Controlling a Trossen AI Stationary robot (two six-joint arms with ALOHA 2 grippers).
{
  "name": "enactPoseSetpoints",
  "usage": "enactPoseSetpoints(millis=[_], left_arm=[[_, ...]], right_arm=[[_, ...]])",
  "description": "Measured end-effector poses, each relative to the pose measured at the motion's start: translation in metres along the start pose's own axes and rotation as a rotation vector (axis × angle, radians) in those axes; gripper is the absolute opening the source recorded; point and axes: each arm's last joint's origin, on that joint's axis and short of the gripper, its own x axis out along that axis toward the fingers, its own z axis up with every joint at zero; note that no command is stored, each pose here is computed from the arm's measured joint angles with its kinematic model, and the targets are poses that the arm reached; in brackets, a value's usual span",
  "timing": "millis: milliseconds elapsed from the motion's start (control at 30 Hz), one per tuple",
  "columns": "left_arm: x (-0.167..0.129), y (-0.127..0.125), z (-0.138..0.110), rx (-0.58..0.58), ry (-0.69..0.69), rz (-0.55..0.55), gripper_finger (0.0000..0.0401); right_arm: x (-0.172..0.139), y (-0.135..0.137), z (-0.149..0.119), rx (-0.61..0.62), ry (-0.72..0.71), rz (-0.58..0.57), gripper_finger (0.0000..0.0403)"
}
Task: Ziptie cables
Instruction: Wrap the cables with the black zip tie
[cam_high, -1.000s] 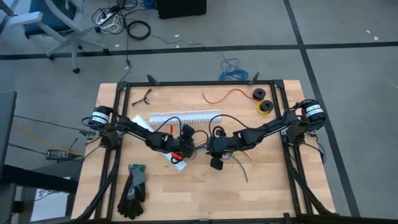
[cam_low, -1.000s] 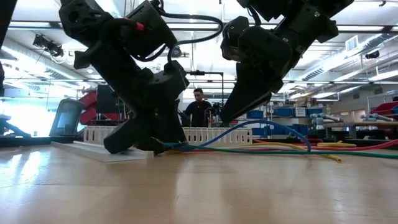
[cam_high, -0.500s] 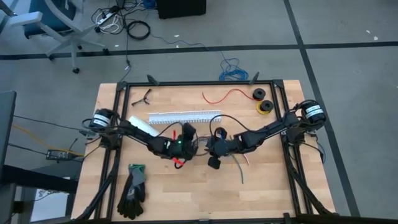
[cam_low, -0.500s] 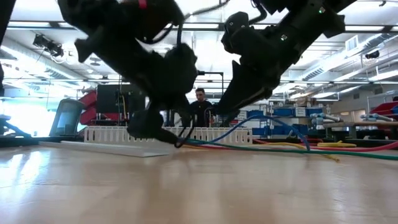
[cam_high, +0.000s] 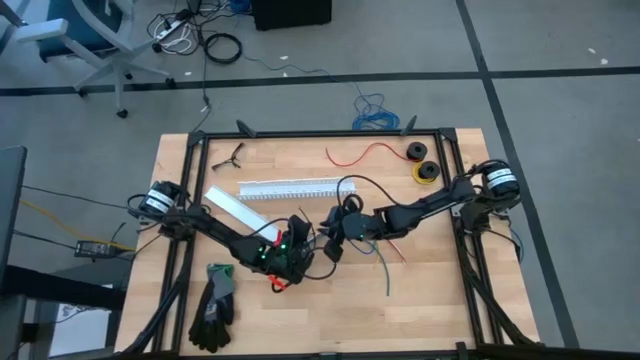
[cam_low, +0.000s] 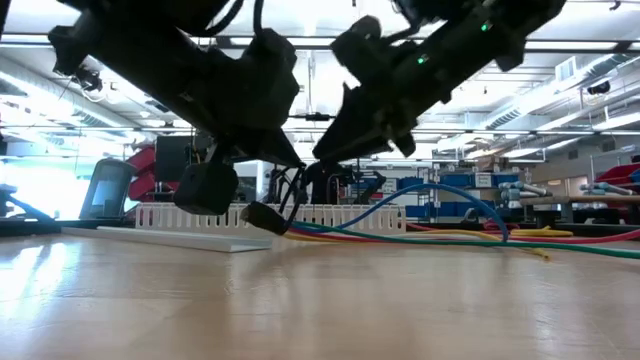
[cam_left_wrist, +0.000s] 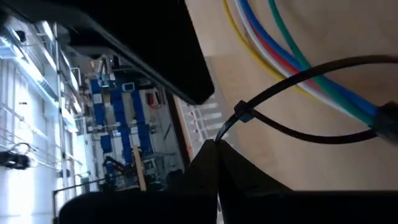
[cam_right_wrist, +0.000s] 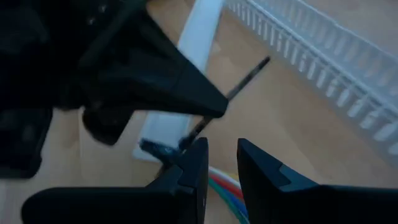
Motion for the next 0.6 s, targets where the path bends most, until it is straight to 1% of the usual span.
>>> enactPoseSetpoints(millis=[67, 167, 333, 467, 600], left_arm=[[-0.001, 0.000, 0.000, -0.002, 0.001, -0.002, 0.0001], [-0.001, -0.001, -0.001, 0.011, 0.010, -0.005, 0.0001], [-0.001, -0.003, -0.004, -0.006, 0.037, 0.000, 0.0000], [-0.001, -0.004, -0.007, -0.012, 0.059, 0.004, 0.0000], [-0.001, -0.003, -0.006, -0.032, 0.052, 0.008, 0.0000]], right_arm=[[0.007, -0.001, -0.005, 0.027, 0.025, 0.033, 0.0075], [0.016, 0.000, -0.012, 0.055, 0.019, 0.057, 0.0075], [0.019, 0.004, -0.009, 0.082, -0.042, 0.090, 0.0075], [0.019, 0.004, -0.007, 0.089, -0.058, 0.096, 0.0075], [0.019, 0.004, -0.007, 0.093, -0.058, 0.097, 0.0075]])
